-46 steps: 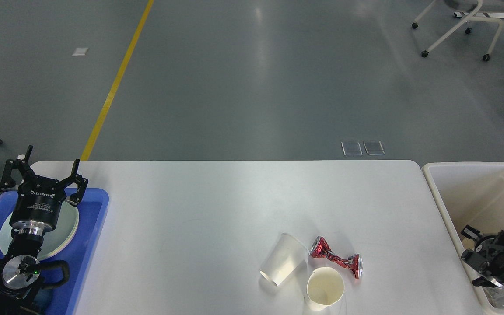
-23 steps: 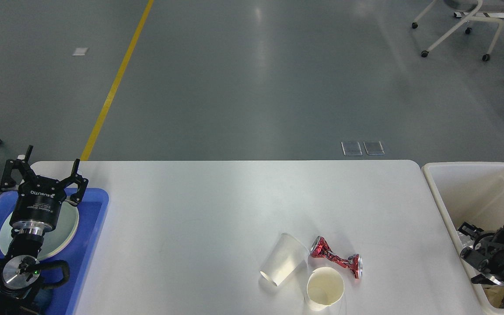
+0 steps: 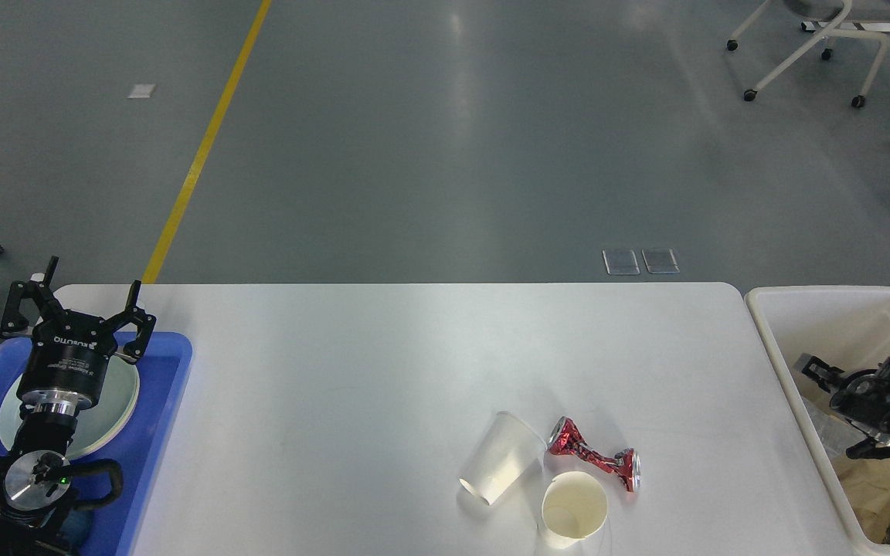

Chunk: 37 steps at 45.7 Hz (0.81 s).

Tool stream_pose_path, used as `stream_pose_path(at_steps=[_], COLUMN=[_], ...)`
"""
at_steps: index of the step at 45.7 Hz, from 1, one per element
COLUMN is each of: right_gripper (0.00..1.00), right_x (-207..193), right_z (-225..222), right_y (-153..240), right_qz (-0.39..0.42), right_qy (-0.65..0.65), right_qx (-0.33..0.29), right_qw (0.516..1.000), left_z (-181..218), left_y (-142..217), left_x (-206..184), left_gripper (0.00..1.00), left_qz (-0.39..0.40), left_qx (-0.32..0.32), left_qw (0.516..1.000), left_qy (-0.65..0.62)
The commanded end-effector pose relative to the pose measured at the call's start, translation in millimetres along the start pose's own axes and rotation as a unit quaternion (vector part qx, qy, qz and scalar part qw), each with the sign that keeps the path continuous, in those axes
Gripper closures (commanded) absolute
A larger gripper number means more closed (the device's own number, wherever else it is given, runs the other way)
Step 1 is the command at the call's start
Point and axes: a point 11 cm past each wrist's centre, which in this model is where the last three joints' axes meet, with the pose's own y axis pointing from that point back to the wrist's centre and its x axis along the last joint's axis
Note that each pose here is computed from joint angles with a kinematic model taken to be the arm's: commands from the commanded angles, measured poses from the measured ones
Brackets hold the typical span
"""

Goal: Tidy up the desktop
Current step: 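Release the silver foil into the bin with the right gripper, then raise the right gripper out of the bin toward the cups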

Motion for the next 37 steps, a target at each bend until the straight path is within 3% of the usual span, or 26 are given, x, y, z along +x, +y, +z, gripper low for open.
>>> stream_pose_path(at_steps=[1, 20, 37], right_gripper=[0.0, 0.0, 0.0], right_x=[22.3, 108.1, 114.3], right_z=[-8.3, -99.2, -162.1], right_y=[19.6, 141.7, 289.7], right_qz=[-0.042, -0.153, -0.191], right_qy=[0.065, 0.237, 0.31], right_qx=[0.007, 0.064, 0.089], right_qw=[0.997, 0.957, 0.927], left_z=[0.0, 0.0, 0.0], left_y=[0.0, 0.0, 0.0], left_x=[0.0, 0.0, 0.0], left_gripper=[0.03, 0.03, 0.03], left_qz=[0.0, 0.0, 0.0], left_qx=[0.0, 0.0, 0.0], left_qw=[1.0, 1.0, 1.0], left_qy=[0.0, 0.0, 0.0])
